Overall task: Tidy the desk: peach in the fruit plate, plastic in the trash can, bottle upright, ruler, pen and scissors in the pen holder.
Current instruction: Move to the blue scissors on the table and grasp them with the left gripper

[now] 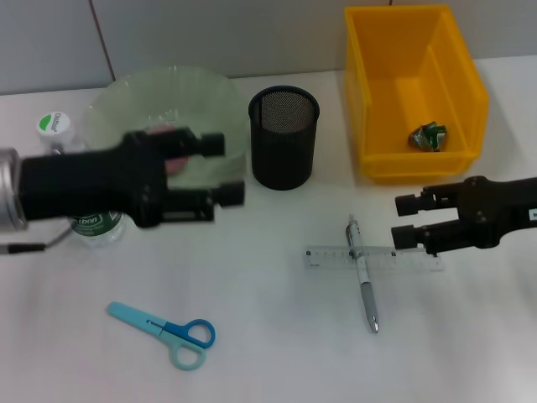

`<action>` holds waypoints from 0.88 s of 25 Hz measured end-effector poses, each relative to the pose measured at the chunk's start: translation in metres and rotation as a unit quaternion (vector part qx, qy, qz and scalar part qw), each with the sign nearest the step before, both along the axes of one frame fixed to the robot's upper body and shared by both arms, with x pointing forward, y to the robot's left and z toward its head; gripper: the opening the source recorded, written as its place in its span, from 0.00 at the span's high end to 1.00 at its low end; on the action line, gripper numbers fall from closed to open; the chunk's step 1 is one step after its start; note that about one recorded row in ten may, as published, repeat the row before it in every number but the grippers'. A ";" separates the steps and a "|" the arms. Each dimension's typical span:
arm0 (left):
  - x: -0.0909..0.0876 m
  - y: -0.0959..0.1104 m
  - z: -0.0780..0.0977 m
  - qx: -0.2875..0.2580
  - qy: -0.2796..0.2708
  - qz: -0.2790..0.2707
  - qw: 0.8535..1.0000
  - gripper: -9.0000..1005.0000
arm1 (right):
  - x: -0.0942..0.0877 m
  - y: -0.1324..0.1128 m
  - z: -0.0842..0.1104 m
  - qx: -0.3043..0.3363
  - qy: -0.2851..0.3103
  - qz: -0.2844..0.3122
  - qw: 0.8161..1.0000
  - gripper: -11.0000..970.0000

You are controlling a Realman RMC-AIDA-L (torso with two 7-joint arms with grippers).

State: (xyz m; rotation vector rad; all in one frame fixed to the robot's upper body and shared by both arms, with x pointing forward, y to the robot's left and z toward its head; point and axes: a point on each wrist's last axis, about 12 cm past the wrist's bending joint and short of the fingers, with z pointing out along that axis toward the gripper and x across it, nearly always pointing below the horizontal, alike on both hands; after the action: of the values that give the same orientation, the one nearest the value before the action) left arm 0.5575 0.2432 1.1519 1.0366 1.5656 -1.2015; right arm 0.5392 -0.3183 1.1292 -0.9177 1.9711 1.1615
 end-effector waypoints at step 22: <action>-0.029 0.001 -0.053 0.042 0.000 -0.003 0.999 0.19 | 0.029 0.015 0.030 -0.069 0.003 0.037 0.997 0.20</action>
State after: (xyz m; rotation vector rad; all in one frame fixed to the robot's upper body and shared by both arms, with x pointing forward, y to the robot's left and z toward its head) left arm 0.5286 0.2439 1.0990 1.0952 1.6253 -1.1480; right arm 0.5687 -0.3032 1.1592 -1.0665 2.0581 1.0787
